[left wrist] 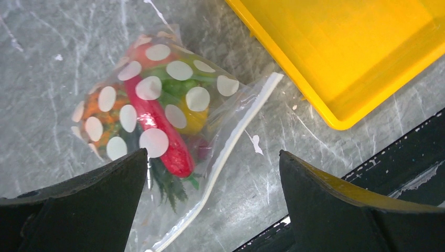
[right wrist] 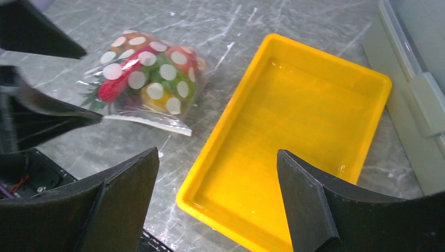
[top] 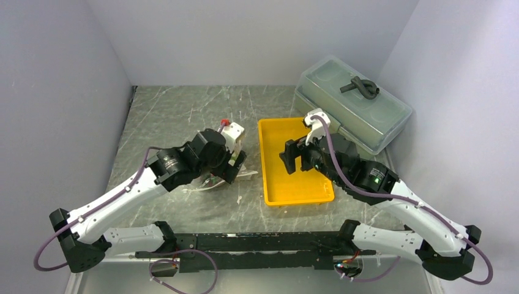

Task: Place the food in the zip-top bag and seal the zipper
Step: Reset both arms

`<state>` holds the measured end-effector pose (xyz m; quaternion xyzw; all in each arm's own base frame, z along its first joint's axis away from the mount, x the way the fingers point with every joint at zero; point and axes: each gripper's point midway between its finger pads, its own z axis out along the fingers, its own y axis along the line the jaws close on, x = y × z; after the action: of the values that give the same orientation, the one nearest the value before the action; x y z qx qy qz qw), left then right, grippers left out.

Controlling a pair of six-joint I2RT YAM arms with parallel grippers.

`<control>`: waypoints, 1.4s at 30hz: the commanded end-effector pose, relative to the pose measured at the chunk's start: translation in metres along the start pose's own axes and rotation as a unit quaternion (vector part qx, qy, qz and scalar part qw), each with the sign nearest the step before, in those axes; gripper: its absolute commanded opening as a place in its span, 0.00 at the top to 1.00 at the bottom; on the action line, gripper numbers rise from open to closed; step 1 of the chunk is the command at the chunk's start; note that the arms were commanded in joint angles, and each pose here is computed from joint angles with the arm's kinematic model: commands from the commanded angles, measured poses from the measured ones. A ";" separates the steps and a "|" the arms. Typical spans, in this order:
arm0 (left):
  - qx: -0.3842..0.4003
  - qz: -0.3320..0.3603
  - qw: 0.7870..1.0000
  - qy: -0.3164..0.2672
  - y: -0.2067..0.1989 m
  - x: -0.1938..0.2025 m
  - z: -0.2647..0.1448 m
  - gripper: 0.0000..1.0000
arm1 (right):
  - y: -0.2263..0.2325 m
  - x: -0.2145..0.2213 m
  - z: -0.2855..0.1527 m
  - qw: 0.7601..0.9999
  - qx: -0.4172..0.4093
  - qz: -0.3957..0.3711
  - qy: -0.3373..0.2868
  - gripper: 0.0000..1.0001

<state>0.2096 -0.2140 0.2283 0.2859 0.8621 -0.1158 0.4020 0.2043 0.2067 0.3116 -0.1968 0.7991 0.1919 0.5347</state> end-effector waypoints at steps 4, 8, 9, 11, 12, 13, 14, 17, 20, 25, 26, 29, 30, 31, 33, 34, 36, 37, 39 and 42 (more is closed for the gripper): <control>-0.059 -0.036 0.998 -0.005 0.031 -0.022 -0.027 0.00 | -0.046 0.011 0.012 0.996 0.030 0.076 0.019 0.14; -0.058 -0.078 0.995 -0.016 0.054 -0.027 -0.036 0.00 | -0.065 0.022 0.017 0.992 0.034 0.117 0.026 0.13; -0.063 -0.094 0.993 -0.023 0.063 -0.029 -0.039 0.00 | -0.069 0.026 0.018 0.991 0.034 0.128 0.030 0.13; -0.069 -0.118 0.990 -0.032 0.080 -0.029 -0.043 0.00 | -0.080 0.031 0.017 0.988 0.045 0.143 0.033 0.13; -0.080 -0.137 0.987 -0.031 0.092 -0.027 -0.045 0.00 | -0.086 0.034 0.016 0.987 0.052 0.151 0.034 0.13; -0.086 -0.151 0.984 -0.029 0.099 -0.025 -0.046 0.00 | -0.091 0.036 0.015 0.985 0.057 0.159 0.033 0.13; -0.087 -0.161 0.983 -0.028 0.103 -0.024 -0.046 0.00 | -0.095 0.037 0.014 0.984 0.059 0.166 0.031 0.13; -0.094 -0.190 0.977 -0.033 0.113 -0.020 -0.049 0.00 | -0.109 0.041 0.008 0.980 0.070 0.187 0.026 0.13; -0.098 -0.210 0.972 -0.047 0.118 -0.016 -0.054 0.00 | -0.113 0.046 0.003 0.978 0.056 0.201 0.026 0.13; -0.093 -0.216 0.969 -0.080 0.115 -0.015 -0.066 0.00 | -0.108 0.043 -0.006 0.982 0.037 0.186 -0.002 0.13; -0.093 -0.215 0.968 -0.086 0.114 -0.015 -0.069 0.00 | -0.105 0.044 -0.007 0.983 0.031 0.181 -0.007 0.13; -0.093 -0.213 0.967 -0.105 0.112 -0.013 -0.076 0.00 | -0.103 0.046 -0.011 0.986 0.024 0.164 -0.018 0.13; -0.092 -0.212 0.966 -0.111 0.112 -0.013 -0.078 0.00 | -0.102 0.047 -0.013 0.987 0.023 0.156 -0.025 0.13; -0.092 -0.213 0.966 -0.118 0.111 -0.012 -0.080 0.00 | -0.101 0.047 -0.015 0.988 0.021 0.146 -0.035 0.13; -0.089 -0.214 0.964 -0.132 0.109 -0.010 -0.084 0.00 | -0.100 0.047 -0.021 0.990 0.023 0.129 -0.057 0.12; -0.086 -0.213 0.963 -0.143 0.107 -0.009 -0.087 0.00 | -0.098 0.046 -0.025 0.990 0.023 0.122 -0.069 0.12; -0.080 -0.211 0.962 -0.156 0.104 -0.007 -0.090 0.00 | -0.093 0.044 -0.033 0.990 0.017 0.108 -0.090 0.12; -0.079 -0.209 0.961 -0.163 0.103 -0.005 -0.091 0.00 | -0.091 0.045 -0.035 0.990 0.013 0.104 -0.093 0.12; -0.079 -0.208 0.960 -0.173 0.102 0.000 -0.091 0.00 | -0.088 0.045 -0.038 0.990 0.009 0.096 -0.102 0.12; -0.080 -0.208 0.958 -0.183 0.101 0.007 -0.090 0.00 | -0.087 0.043 -0.044 0.989 0.012 0.083 -0.119 0.12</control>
<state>0.2058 -0.0859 0.2756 0.0483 0.8430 -0.1561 0.5125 0.1979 0.1064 0.2625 -0.0813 0.7765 0.2568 0.5697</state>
